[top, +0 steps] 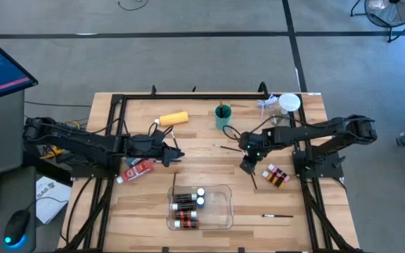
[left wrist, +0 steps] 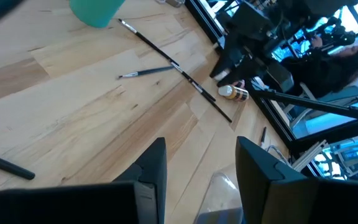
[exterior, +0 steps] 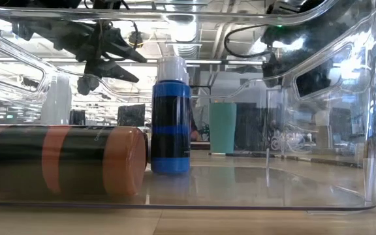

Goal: Pick & Place Paint Supplies
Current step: Put the silver paint brush into the green cup

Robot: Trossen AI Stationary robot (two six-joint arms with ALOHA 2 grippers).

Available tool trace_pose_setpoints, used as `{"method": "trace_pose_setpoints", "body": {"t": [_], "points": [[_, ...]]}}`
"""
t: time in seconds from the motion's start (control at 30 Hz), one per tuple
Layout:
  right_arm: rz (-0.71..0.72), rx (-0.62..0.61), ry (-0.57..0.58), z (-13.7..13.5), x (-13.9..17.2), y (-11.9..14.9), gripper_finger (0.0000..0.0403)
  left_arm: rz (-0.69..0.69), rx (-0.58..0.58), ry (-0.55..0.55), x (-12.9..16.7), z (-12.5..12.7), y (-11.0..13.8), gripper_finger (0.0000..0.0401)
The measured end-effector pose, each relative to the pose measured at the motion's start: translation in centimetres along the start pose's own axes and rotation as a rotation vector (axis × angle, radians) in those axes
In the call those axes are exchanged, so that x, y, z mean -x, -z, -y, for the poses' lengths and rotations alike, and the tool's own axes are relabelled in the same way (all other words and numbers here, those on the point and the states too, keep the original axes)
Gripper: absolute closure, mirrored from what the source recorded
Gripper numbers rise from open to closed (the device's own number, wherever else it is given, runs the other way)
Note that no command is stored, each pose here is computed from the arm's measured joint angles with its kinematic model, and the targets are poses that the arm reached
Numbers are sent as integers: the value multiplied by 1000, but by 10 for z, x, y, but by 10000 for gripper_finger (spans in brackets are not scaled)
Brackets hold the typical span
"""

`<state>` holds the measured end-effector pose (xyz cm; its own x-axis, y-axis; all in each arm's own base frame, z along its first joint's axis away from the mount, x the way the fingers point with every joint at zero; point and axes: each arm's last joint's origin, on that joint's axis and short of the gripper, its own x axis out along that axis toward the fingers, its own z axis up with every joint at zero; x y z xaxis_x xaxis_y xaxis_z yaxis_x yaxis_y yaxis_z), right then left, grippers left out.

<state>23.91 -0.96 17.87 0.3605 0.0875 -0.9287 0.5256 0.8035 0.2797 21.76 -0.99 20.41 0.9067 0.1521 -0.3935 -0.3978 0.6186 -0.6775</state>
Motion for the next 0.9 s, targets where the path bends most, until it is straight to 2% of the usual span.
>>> {"method": "trace_pose_setpoints", "body": {"t": [0.2, 0.3, 0.37, 0.47, 0.67, 0.9], "points": [[-6, -163, -1, -7, -1, 5, 295, 40, 11, 8, 0, 2, -2, 302], [-52, -241, 36, -5, -1, 10, 295, 55, 21, 8, 0, 2, -3, 302], [-81, -251, 54, -5, -1, 14, 295, 60, 39, 12, 0, 3, -4, 302], [-104, -208, 56, -11, -1, 20, 295, 67, 64, 21, 0, 4, -4, 302], [-110, -20, 18, -28, -3, 32, 295, 86, 73, 41, 0, 6, -6, 302], [-142, 109, -12, -49, -4, 53, 295, 99, 103, 55, 1, 7, -7, 302]]}}
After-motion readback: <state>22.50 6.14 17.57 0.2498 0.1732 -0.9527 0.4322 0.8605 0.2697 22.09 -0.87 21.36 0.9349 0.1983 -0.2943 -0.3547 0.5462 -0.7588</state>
